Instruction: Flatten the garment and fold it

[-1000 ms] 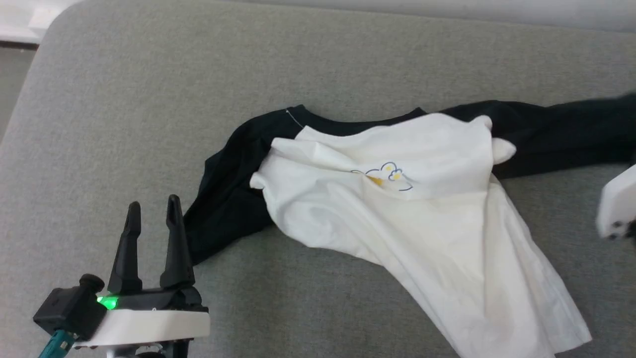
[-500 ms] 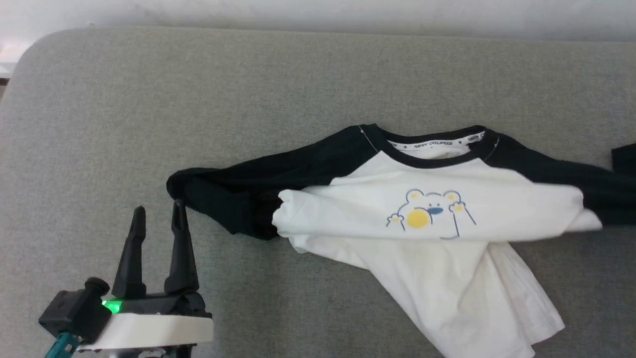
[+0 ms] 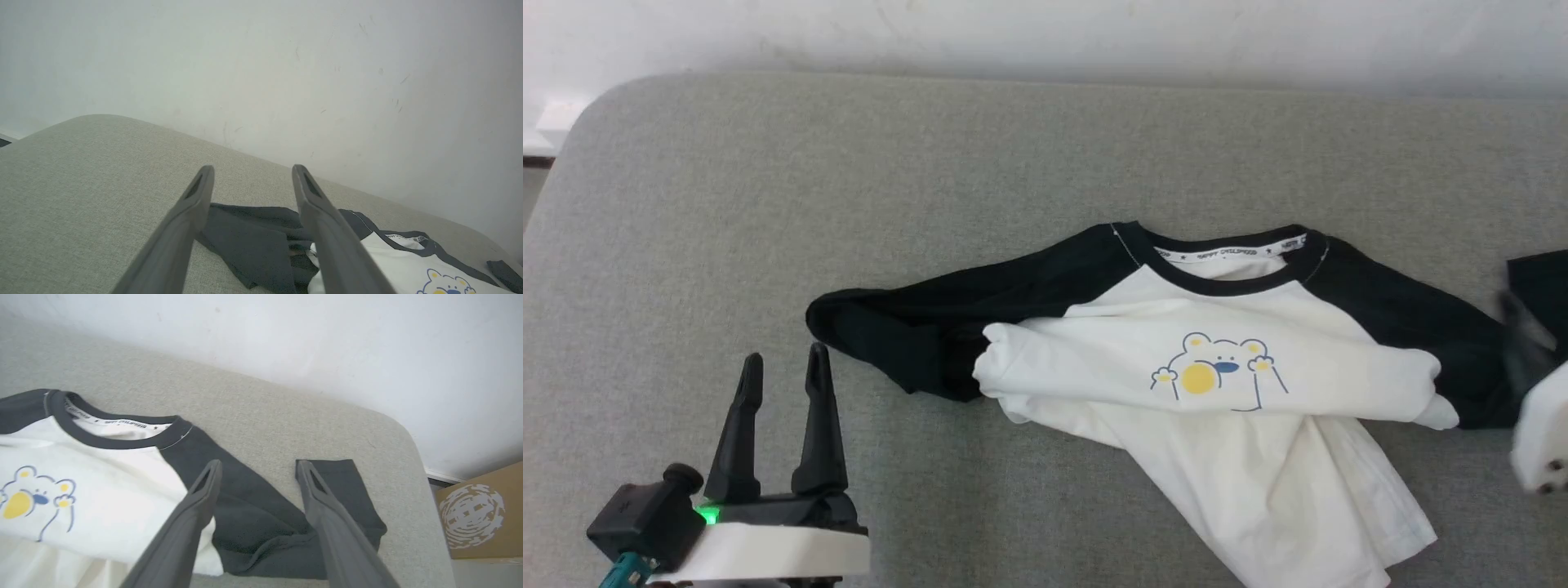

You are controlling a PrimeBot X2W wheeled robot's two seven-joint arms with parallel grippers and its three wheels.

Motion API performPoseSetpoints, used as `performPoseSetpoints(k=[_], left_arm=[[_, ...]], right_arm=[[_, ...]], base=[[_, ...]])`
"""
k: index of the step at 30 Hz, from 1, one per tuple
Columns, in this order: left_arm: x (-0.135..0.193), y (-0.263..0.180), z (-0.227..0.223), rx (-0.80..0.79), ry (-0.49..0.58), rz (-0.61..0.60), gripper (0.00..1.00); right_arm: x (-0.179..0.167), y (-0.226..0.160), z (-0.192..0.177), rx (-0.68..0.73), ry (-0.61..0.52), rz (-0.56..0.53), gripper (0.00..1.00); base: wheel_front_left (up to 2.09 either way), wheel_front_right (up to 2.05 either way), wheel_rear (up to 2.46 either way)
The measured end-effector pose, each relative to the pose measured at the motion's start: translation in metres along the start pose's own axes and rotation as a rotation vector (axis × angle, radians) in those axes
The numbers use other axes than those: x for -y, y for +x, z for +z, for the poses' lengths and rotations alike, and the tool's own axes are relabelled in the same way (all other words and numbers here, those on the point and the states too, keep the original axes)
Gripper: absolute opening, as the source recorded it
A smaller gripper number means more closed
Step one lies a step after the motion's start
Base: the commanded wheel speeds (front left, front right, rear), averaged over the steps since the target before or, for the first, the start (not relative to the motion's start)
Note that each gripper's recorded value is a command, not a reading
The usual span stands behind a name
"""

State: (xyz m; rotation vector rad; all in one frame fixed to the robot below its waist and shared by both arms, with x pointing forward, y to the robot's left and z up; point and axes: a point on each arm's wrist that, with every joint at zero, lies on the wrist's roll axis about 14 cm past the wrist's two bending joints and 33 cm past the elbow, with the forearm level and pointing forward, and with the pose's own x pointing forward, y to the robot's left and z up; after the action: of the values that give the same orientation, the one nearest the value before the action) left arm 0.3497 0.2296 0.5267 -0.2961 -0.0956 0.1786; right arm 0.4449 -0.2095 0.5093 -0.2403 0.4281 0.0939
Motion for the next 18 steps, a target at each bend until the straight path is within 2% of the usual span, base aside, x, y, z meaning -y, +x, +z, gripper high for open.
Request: performPoseSetpoints(k=[4,11,18], left_arm=[[0.005,-0.001,0.003,0.008,-0.007,-0.015,1.00],[0.007,0.002,-0.001,-0.004,-0.007,-0.020,1.00],[0.000,0.001,-0.005,-0.022,0.004,0.000,1.00]], right_arm=[[-0.038,-0.020,0.004,-0.021,0.043,0.125,1.00],[-0.092,-0.041,-0.068,-0.277,0.076,0.292,1.00],[-0.115,-0.035,-0.127,-0.416,0.016,0.349,1.00]], base=[[0.00,0.00,0.00],[0.00,0.00,0.00],[0.00,0.00,0.00]])
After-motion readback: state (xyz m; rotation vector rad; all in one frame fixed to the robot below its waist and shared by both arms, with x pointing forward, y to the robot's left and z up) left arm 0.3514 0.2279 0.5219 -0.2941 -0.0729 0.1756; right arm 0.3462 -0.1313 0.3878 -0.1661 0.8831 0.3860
